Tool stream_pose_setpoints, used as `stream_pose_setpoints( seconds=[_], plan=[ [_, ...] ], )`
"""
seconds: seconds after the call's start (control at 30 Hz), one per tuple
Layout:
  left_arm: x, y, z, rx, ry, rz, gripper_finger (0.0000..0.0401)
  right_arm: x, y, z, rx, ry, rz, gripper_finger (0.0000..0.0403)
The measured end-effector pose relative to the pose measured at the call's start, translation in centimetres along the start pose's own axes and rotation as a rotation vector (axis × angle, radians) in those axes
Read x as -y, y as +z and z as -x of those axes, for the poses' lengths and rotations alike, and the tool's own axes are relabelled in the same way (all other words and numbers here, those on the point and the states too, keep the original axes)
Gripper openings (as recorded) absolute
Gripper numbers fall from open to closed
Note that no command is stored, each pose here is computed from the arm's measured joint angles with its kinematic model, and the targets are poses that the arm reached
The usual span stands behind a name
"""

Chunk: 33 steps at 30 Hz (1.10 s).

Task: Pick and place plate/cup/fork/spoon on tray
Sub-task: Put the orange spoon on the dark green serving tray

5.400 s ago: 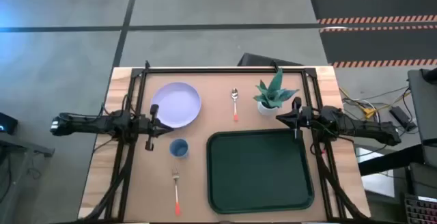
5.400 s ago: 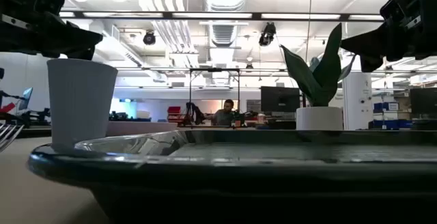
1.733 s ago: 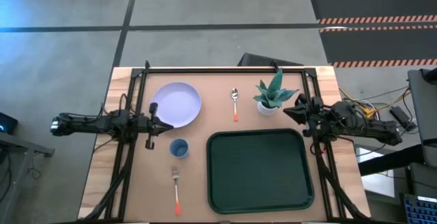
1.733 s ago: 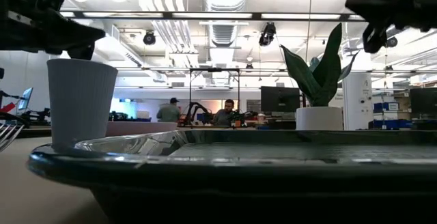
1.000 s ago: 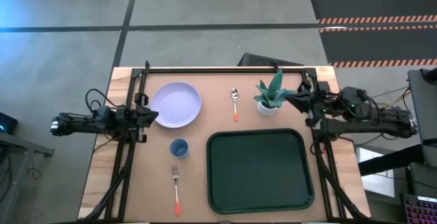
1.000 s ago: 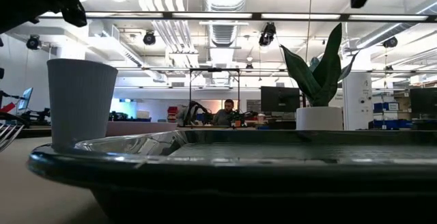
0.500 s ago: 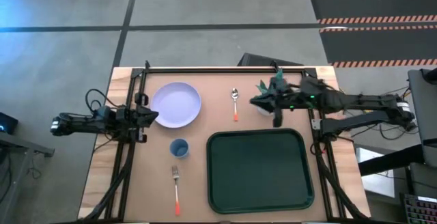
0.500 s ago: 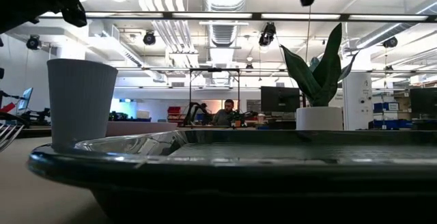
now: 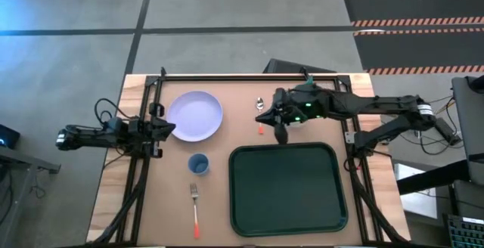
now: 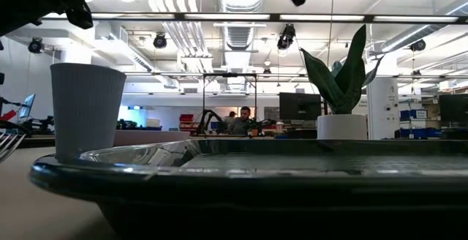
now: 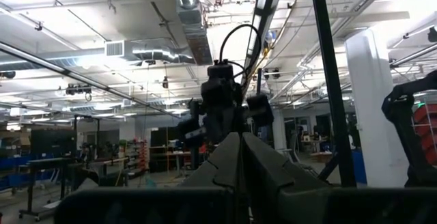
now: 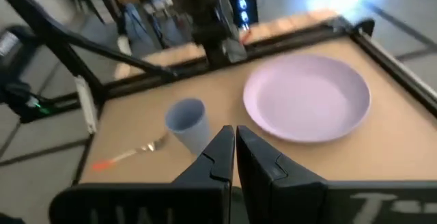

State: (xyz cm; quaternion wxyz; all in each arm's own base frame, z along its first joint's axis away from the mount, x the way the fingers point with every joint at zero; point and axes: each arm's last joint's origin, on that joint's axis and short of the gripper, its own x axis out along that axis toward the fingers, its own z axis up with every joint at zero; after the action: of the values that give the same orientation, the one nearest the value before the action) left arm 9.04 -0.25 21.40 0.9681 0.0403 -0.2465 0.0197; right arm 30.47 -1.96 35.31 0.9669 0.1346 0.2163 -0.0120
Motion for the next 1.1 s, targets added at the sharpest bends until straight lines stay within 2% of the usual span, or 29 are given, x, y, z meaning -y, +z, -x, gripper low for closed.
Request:
stream_pose_setpoints(
  seconds=[0.23, 0.33, 0.43, 0.57, 0.73, 0.9, 1.0, 1.1],
  plan=[
    [0.0, 0.0, 0.0, 0.000, 0.000, 0.000, 0.0000, 0.8, -0.7, -3.0, -0.177, -0.156, -0.040, 0.0009],
    [0.0, 0.0, 0.0, -0.001, 0.000, 0.000, 0.0000, 0.9, -1.1, -4.2, -0.213, -0.152, -0.041, 0.0009],
    [0.0, 0.0, 0.0, -0.002, 0.000, 0.000, 0.0000, 0.2, -0.4, -4.4, -0.174, -0.109, -0.004, 0.0009],
    [0.0, 0.0, 0.0, -0.004, 0.000, 0.001, 0.0000, -1.5, 2.0, -2.8, -0.037, -0.014, 0.116, 0.0009],
    [0.0, -0.1, 0.0, -0.006, 0.000, 0.002, 0.0000, -2.3, 3.4, 2.0, 0.041, -0.068, 0.175, 0.0009],
    [0.0, -0.1, 0.0, -0.007, 0.000, 0.002, 0.0000, -2.5, 2.2, 6.0, 0.077, -0.131, 0.144, 0.0009],
    [0.0, -0.1, 0.0, -0.007, 0.000, 0.002, 0.0000, -2.4, 0.8, 6.8, 0.092, -0.129, 0.093, 0.0009],
    [0.0, -0.1, 0.0, -0.007, -0.001, 0.002, 0.0000, -1.9, -1.2, 6.4, 0.064, -0.189, 0.001, 0.0009]
  ],
)
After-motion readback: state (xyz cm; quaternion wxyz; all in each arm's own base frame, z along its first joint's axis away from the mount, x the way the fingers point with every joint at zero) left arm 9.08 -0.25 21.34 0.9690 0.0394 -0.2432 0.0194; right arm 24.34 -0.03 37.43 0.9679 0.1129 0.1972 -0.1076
